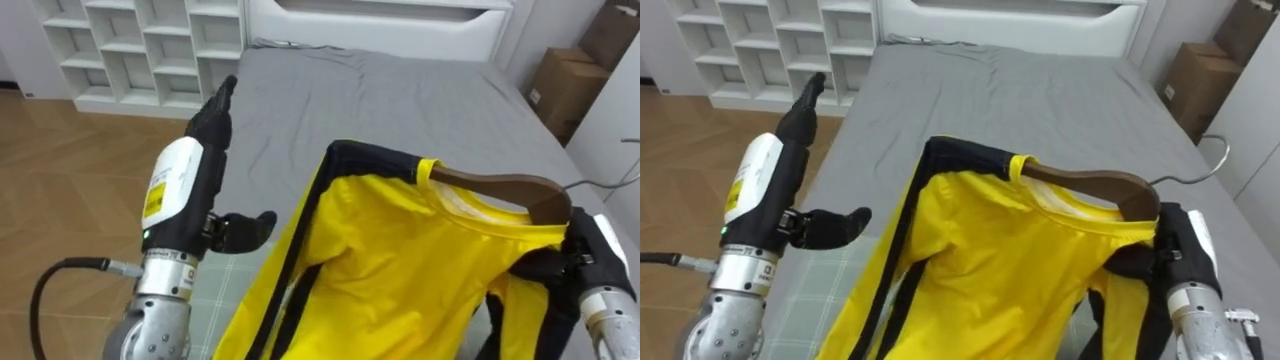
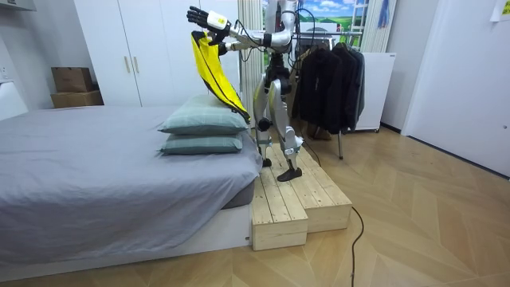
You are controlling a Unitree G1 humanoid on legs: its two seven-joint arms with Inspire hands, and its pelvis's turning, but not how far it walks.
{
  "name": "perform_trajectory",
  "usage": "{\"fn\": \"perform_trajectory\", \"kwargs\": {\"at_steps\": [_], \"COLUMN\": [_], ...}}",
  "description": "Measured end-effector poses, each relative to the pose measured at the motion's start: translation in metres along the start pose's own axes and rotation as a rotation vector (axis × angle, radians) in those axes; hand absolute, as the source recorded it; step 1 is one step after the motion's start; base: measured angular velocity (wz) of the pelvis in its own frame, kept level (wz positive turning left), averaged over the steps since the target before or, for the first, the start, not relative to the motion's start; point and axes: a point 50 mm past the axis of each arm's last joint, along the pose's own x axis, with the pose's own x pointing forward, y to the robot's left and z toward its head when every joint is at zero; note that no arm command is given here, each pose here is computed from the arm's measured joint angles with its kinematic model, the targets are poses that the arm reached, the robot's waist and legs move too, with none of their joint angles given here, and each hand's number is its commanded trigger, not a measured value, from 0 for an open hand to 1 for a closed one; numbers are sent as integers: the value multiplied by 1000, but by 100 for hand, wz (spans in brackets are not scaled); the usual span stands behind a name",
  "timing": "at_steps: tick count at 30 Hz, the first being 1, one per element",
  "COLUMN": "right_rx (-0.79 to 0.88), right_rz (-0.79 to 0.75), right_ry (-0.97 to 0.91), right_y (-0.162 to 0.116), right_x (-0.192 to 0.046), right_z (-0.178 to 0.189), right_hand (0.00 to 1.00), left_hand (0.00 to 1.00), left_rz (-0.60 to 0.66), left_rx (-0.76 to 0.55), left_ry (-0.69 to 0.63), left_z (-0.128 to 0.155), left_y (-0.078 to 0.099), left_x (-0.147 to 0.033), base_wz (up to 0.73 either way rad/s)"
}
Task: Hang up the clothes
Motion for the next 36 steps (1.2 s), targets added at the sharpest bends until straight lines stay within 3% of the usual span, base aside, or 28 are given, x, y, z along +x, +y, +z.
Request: {"fn": "perform_trajectory", "kwargs": {"at_steps": [7, 12, 18, 25, 28, 32, 36], "right_rx": [-95, -172, -177, -218, -226, -276, -316], "right_rz": [-53, -60, -78, -88, -90, -85, -71], "right_ry": [11, -19, -11, -31, -19, -1, -2], "right_y": [-14, -18, -24, -27, -28, -28, -26], "right_x": [-9, -17, -23, -24, -31, -35, -36], "right_z": [-7, -4, -8, -4, -8, -14, -15], "right_hand": [100, 100, 100, 100, 100, 100, 100], "left_hand": [0, 0, 0, 0, 0, 0, 0], "left_rz": [43, 11, 7, 23, 2, -58, -47], "left_rx": [-35, -8, 11, -29, -55, -38, -30], "left_ry": [208, 439, 606, 740, 872, 1063, 1234], "left_z": [-42, -86, -115, -130, -144, -159, -166], "left_y": [8, 4, 4, 2, -4, -11, -8], "left_x": [-27, -61, -93, -128, -154, -203, -245], "base_wz": [-5, -3, -4, -5, -2, -35, -70]}}
